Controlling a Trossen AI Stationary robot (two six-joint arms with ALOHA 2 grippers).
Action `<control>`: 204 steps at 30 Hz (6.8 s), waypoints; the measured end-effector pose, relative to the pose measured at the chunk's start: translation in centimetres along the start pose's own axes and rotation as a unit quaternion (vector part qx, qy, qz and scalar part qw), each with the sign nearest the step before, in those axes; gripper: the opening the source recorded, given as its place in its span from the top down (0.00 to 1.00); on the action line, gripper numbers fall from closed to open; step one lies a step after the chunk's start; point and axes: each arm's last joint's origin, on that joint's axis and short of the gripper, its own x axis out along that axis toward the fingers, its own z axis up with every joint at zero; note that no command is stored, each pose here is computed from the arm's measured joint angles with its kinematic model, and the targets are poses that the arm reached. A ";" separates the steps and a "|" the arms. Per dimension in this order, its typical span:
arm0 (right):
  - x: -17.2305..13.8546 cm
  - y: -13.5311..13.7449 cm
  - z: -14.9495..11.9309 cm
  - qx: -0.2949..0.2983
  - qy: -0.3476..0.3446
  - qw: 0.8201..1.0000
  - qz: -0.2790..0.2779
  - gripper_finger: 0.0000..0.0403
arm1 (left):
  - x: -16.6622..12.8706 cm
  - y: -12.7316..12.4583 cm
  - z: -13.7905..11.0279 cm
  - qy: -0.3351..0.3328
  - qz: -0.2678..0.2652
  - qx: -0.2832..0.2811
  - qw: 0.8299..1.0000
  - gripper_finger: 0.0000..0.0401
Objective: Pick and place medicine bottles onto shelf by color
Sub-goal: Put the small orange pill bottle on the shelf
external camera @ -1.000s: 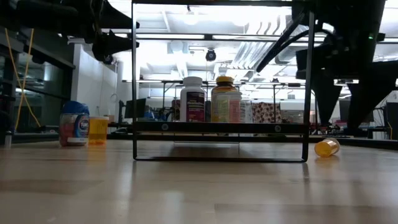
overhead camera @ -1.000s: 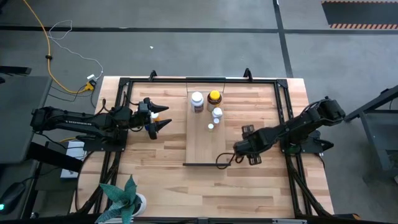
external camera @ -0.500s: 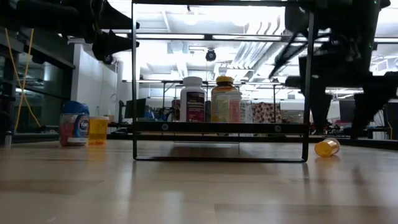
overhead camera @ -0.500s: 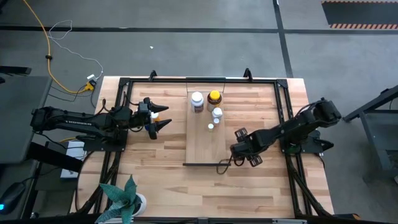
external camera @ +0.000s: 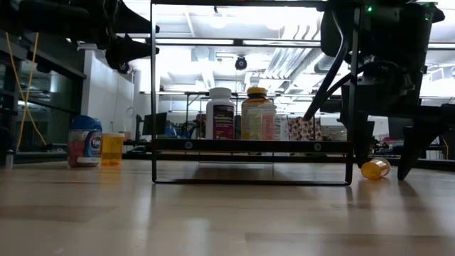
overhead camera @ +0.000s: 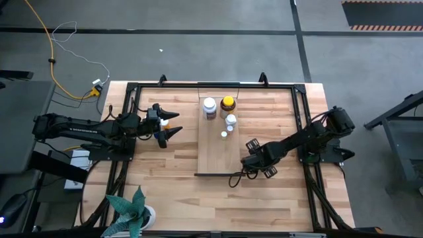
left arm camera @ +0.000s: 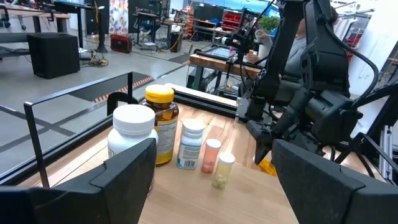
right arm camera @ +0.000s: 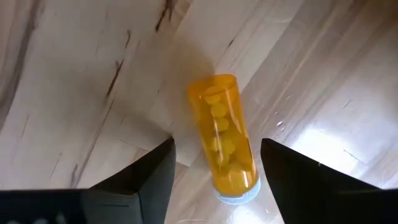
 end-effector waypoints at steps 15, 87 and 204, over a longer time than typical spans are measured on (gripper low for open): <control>0.0 -0.1 -0.3 -0.004 0.019 1.000 -0.017 0.80 | 0.0 0.0 0.0 0.000 0.000 0.000 1.000 0.23; -10.7 -7.5 3.5 0.264 -0.397 0.879 -0.014 0.77 | 14.5 -10.4 -2.4 0.096 -0.127 0.191 0.968 0.23; -7.2 -10.2 1.1 0.406 -0.722 0.557 -0.056 0.43 | 10.1 -5.4 -0.6 -0.117 -0.092 -0.102 0.984 0.75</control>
